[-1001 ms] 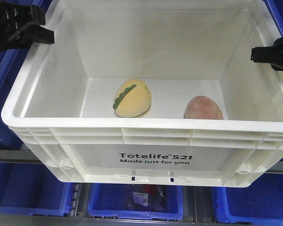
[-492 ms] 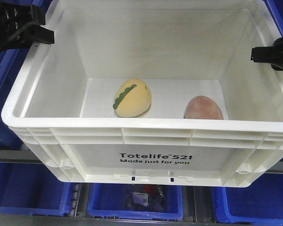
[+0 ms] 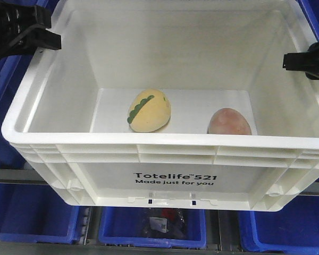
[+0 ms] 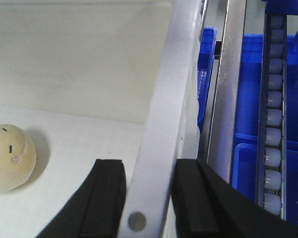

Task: Place moving items into box and shelve
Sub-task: 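Lower the crate with both grippers onto the roller shelf rails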

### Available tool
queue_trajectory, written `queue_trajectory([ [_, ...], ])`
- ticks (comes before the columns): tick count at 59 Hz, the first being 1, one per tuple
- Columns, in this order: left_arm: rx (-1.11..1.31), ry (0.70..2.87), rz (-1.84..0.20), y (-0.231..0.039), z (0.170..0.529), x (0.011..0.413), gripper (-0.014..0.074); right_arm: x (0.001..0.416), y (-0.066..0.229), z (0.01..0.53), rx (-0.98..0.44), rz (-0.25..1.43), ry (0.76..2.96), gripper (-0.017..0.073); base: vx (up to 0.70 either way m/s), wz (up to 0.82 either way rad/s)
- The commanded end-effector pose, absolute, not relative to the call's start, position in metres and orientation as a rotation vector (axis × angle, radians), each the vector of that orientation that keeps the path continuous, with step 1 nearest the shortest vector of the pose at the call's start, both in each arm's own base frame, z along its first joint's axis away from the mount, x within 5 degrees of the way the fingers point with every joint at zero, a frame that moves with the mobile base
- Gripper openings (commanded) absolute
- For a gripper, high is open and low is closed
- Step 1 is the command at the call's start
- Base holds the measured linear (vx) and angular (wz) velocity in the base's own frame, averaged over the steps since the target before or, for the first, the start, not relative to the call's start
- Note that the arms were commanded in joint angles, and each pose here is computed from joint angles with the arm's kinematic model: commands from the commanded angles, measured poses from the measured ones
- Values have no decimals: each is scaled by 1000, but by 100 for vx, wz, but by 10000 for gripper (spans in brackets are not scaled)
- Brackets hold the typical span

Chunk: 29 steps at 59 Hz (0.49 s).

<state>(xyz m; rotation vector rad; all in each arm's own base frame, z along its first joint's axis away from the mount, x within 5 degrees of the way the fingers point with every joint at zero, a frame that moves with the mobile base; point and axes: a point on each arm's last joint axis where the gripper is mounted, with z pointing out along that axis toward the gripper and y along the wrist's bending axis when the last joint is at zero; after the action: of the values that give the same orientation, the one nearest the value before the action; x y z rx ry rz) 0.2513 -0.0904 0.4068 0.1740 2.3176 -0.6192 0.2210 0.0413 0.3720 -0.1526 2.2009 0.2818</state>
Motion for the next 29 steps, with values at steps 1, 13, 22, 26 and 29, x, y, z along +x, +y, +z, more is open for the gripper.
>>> queue_trajectory([
  [1, 133, 2129, -704, -94, 434, 250, -6, 225, 41, 400, -100, 309, 2013, -6, 0, 0],
  [13, 70, 2119, -681, -99, 415, 285, -6, 255, 42, 385, -68, 292, 2007, -6, 0, 0],
  [22, -41, 2003, -625, -101, 393, 331, -6, 296, 40, 371, -2, 246, 1889, -6, 0, 0],
  [26, -82, 1963, -598, -101, 381, 350, -6, 313, 39, 361, 20, 222, 1849, -6, 0, 0],
  [29, -100, 1959, -585, -102, 372, 360, -6, 323, 39, 355, 33, 209, 1826, -6, 0, 0],
])
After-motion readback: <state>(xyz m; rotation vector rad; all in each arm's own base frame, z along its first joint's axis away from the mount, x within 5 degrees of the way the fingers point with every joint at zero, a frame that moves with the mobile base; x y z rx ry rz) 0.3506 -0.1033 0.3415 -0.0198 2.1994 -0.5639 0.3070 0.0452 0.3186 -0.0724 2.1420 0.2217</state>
